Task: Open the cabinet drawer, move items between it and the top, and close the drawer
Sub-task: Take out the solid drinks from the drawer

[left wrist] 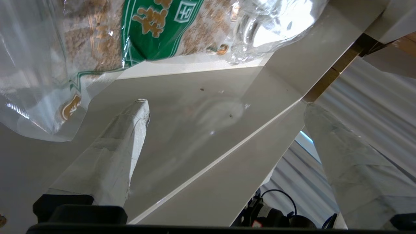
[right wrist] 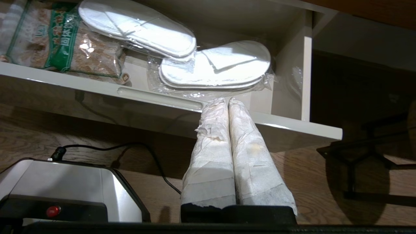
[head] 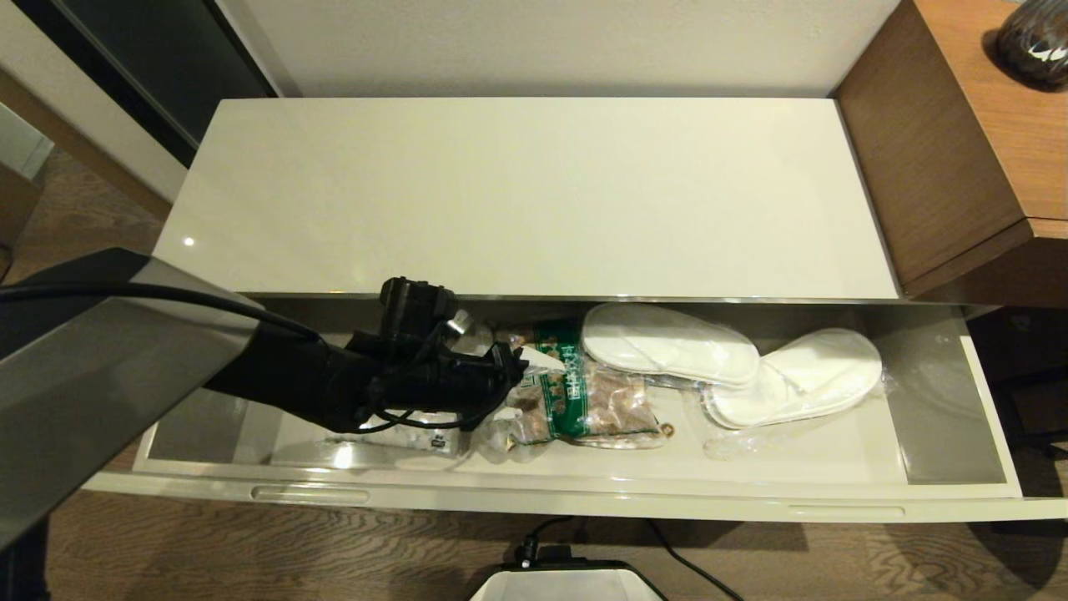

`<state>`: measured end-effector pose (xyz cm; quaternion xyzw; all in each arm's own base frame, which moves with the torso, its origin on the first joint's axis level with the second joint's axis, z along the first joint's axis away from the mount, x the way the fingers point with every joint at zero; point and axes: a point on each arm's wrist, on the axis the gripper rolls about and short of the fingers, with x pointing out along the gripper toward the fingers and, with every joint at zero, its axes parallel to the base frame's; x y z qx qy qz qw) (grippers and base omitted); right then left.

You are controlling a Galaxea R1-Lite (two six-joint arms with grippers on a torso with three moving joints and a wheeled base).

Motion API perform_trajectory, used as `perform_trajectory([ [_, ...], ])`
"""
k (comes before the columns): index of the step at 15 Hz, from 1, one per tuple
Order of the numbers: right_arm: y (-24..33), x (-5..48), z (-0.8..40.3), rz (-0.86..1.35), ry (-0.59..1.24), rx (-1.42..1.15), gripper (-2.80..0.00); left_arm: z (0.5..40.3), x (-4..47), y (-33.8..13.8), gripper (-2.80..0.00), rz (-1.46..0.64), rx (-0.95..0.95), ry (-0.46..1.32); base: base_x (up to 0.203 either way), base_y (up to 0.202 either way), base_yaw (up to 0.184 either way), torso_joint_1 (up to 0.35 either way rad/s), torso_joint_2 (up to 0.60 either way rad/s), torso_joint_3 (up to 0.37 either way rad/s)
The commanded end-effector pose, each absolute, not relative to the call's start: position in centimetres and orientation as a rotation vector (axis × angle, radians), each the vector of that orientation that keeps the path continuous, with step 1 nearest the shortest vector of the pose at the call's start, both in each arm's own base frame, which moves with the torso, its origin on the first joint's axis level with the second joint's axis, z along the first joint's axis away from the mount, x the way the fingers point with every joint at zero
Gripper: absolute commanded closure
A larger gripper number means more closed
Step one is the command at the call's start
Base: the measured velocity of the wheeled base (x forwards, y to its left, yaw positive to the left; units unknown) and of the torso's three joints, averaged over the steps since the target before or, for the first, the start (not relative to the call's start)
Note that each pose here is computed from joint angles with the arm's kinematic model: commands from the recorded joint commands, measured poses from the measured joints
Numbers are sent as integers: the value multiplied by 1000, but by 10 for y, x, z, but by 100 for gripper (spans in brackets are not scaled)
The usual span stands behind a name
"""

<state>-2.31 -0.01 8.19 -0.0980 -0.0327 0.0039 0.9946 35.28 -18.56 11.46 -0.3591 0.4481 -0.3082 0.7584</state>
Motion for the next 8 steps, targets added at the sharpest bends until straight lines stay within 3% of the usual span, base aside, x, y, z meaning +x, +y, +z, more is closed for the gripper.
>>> perform_trajectory([
  [1, 0, -25, 81, 7, -87, -197, 0, 111, 345, -183, -280, -659, -786, 1001, 0, 0, 0, 0, 0, 0],
  [8, 0, -25, 81, 7, -87, -197, 0, 110, 337, -190, -280, -675, -780, 1014, 0, 0, 0, 0, 0, 0],
])
